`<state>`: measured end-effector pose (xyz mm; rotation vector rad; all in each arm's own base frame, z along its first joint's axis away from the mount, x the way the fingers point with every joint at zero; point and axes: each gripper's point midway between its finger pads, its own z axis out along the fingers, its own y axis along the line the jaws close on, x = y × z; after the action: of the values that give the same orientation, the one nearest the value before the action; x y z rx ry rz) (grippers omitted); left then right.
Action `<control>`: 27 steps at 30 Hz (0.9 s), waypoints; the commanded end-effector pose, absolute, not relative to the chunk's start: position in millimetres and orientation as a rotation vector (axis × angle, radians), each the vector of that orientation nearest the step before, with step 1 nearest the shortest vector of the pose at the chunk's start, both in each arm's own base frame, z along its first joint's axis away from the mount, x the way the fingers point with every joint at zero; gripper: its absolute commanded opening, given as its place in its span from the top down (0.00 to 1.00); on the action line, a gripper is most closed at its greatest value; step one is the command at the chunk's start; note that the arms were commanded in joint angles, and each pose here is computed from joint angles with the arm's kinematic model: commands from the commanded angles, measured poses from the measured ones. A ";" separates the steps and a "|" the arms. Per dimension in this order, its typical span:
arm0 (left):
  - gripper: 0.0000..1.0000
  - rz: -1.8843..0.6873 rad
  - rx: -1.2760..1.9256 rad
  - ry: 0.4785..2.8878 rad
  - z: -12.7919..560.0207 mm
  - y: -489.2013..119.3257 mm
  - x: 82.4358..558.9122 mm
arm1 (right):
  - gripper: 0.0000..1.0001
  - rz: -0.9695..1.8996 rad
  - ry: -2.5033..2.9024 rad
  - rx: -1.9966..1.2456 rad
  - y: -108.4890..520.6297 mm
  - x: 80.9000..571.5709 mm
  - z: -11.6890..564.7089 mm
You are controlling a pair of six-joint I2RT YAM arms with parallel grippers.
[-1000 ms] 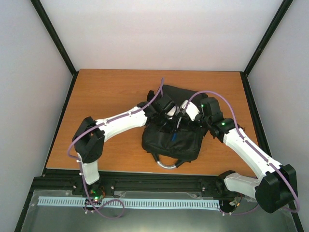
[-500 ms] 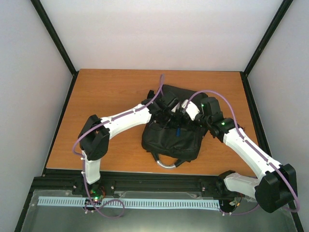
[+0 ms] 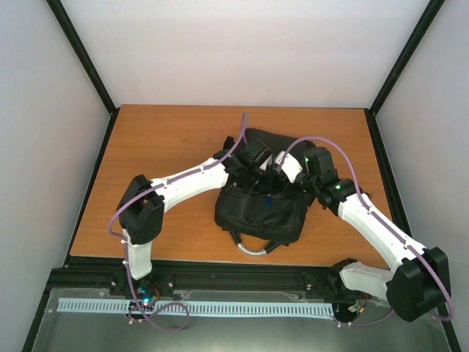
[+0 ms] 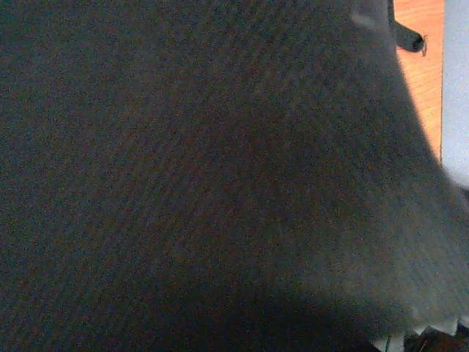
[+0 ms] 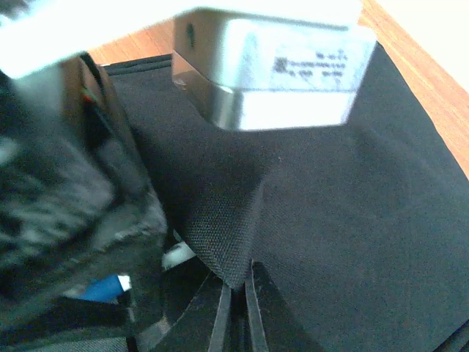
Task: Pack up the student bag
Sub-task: Place the stationery in the student bag.
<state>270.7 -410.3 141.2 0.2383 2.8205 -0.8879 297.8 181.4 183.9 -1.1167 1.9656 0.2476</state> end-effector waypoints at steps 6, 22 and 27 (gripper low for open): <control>0.69 -0.918 0.301 2.743 175.5 -375.9 237.6 | 0.97 0.270 1.828 -1.083 193.3 311.7 216.3; 0.99 -1.001 0.404 2.772 144.2 -387.8 204.7 | 0.97 0.271 1.838 -1.087 193.7 312.8 212.3; 0.99 -0.905 0.386 2.765 140.0 -391.4 221.0 | 0.97 0.266 1.842 -1.090 193.3 313.6 210.7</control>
<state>205.9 -375.5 122.0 0.3539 2.8421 -0.9099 297.6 183.7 180.0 -1.1261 1.9724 0.2646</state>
